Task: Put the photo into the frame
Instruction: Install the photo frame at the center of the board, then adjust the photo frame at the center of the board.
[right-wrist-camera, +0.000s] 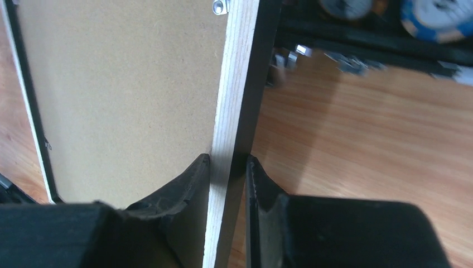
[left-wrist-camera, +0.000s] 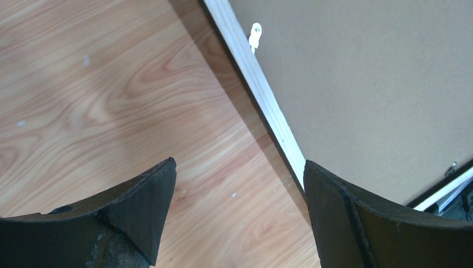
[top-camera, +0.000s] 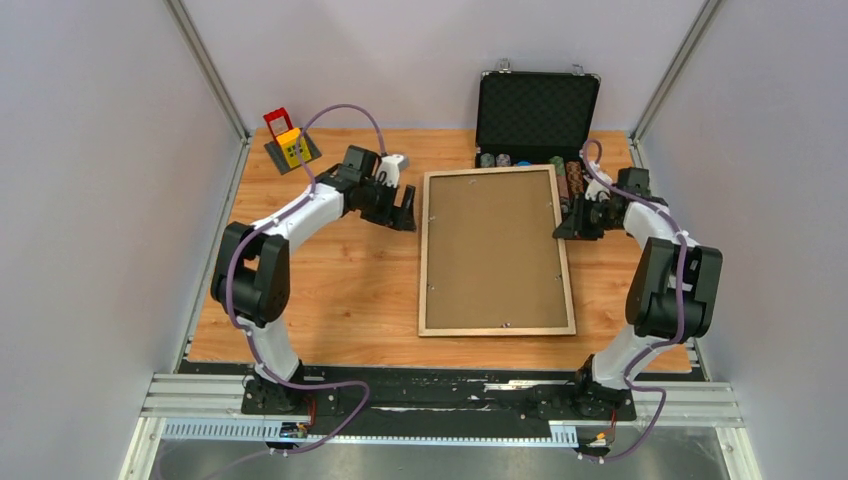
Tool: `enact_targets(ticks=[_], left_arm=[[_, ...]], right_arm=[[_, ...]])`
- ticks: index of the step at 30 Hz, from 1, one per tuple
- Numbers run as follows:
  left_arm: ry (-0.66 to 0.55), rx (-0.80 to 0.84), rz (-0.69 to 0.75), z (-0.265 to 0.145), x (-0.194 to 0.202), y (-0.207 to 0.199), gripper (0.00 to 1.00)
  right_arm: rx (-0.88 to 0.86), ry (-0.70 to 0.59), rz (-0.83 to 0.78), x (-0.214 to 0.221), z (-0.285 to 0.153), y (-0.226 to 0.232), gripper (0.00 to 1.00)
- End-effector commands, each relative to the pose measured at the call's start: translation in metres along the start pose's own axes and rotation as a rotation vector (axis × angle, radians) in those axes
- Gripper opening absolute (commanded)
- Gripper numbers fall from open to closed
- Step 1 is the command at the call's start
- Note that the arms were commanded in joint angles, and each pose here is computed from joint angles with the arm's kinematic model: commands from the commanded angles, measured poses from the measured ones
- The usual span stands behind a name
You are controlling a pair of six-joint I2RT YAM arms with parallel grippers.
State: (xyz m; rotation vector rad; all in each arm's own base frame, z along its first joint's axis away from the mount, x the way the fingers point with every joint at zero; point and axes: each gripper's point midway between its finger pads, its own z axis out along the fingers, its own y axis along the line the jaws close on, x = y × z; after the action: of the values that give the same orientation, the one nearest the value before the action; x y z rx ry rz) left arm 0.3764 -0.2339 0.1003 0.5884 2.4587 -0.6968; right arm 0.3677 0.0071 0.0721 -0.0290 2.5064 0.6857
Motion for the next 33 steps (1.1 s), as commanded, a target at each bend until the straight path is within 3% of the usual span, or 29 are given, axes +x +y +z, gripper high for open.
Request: enact_targets(ticks=[1,12,21,33], left_arm=[[-0.071,-0.006,0.002,-0.038,-0.014,0.015,0.91],[-0.164,-0.113,-0.015,-0.096,-0.016,0.055,0.91],[-0.151,-0.172,0.014,-0.118,-0.002,0.061,0.91],[-0.08,-0.325,0.023,-0.135,0.027,0.09,0.92]], right_arm=[[-0.076,-0.109,-0.199,-0.051,-0.019,0.054,0.0],[-0.178,-0.087,-0.39,-0.092,-0.006,0.122,0.0],[-0.258,0.032,-0.605,-0.085,0.055,0.187,0.0],[-0.376,0.08,-0.854,-0.09,0.136,0.251,0.0]])
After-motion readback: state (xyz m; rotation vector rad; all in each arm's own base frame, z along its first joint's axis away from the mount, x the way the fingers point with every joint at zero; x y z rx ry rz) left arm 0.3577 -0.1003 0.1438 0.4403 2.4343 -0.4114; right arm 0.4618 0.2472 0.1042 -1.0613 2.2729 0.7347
